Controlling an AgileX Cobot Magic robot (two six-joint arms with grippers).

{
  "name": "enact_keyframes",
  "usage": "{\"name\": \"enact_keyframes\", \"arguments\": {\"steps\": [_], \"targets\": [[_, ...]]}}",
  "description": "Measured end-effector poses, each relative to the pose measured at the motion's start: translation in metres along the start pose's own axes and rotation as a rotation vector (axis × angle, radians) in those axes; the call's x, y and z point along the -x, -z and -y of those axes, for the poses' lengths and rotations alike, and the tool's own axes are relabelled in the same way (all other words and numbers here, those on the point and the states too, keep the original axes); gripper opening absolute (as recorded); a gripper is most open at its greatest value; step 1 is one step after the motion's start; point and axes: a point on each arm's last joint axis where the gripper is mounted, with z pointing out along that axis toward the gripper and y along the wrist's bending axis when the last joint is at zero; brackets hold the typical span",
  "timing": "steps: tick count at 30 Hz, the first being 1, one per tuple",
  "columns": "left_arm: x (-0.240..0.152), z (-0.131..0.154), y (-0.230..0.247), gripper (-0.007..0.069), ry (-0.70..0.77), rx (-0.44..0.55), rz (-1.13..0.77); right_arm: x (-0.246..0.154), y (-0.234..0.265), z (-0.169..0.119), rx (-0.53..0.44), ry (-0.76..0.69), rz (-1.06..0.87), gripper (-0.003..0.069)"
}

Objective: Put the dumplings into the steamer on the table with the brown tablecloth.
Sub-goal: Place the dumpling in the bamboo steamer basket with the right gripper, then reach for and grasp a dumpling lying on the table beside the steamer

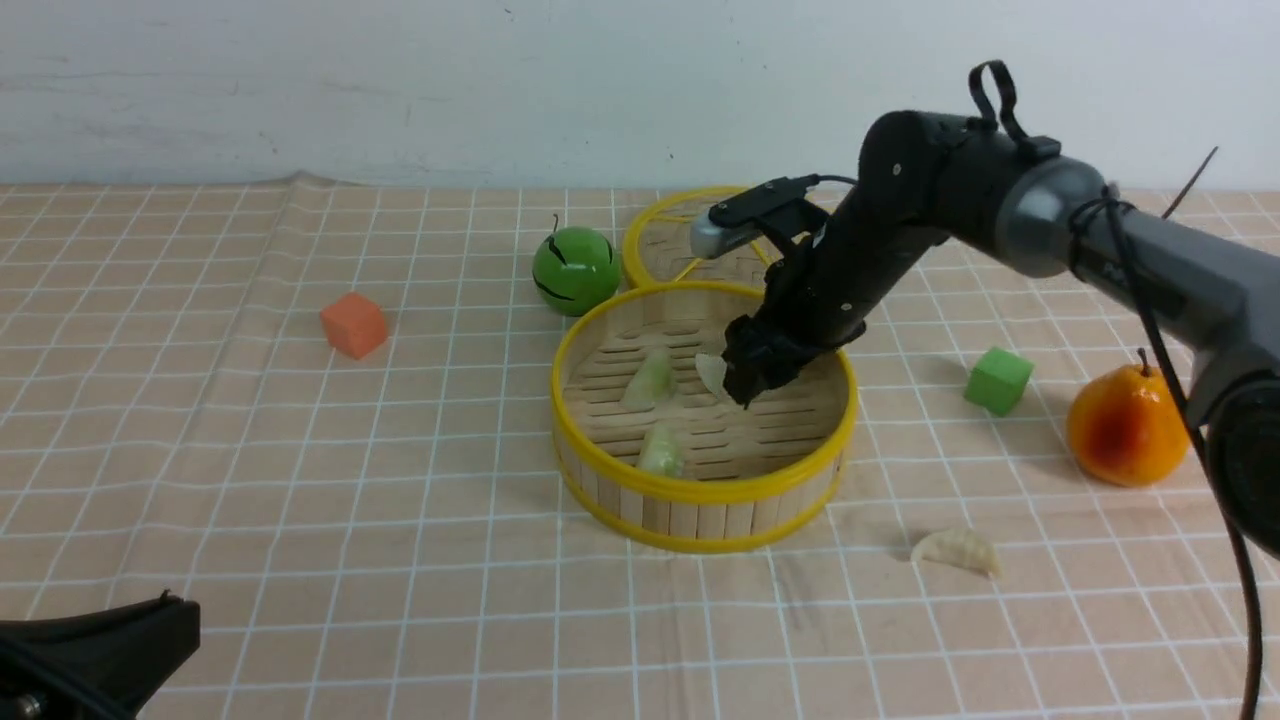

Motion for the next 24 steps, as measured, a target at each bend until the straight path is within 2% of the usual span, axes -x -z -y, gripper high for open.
{"name": "enact_keyframes", "arguments": {"steps": [3, 4, 5, 8, 11, 17, 19, 24], "targets": [[0.000, 0.000, 0.000, 0.0018, 0.001, 0.000, -0.001, 0.005, 0.054, -0.001, -0.040, -0.016, 0.025, 0.0539], [0.000, 0.000, 0.000, 0.0018, 0.001, 0.000, -0.001, 0.004, 0.054, -0.001, -0.041, -0.020, 0.019, 0.0539], [0.000, 0.000, 0.000, 0.0018, 0.001, 0.000, -0.001, 0.003, 0.083, -0.001, -0.059, -0.033, 0.010, 0.0539], [0.000, 0.000, 0.000, 0.0020, 0.001, 0.000, -0.001, -0.007, 0.112, 0.005, -0.100, -0.070, -0.024, 0.0540], [0.000, 0.000, 0.000, 0.0020, 0.001, 0.000, -0.002, -0.031, 0.097, 0.009, -0.088, -0.146, -0.120, 0.0538], [0.000, 0.000, 0.000, 0.0024, 0.004, 0.000, -0.004, -0.111, 0.024, 0.004, -0.016, -0.197, -0.484, 0.0526], [0.000, 0.000, 0.000, 0.0027, 0.004, 0.000, -0.004, -0.122, 0.016, 0.003, -0.018, -0.197, -0.514, 0.0520], [0.000, 0.000, 0.000, 0.0031, 0.005, -0.001, -0.004, -0.122, 0.008, 0.006, -0.046, -0.190, -0.441, 0.0477]]}}
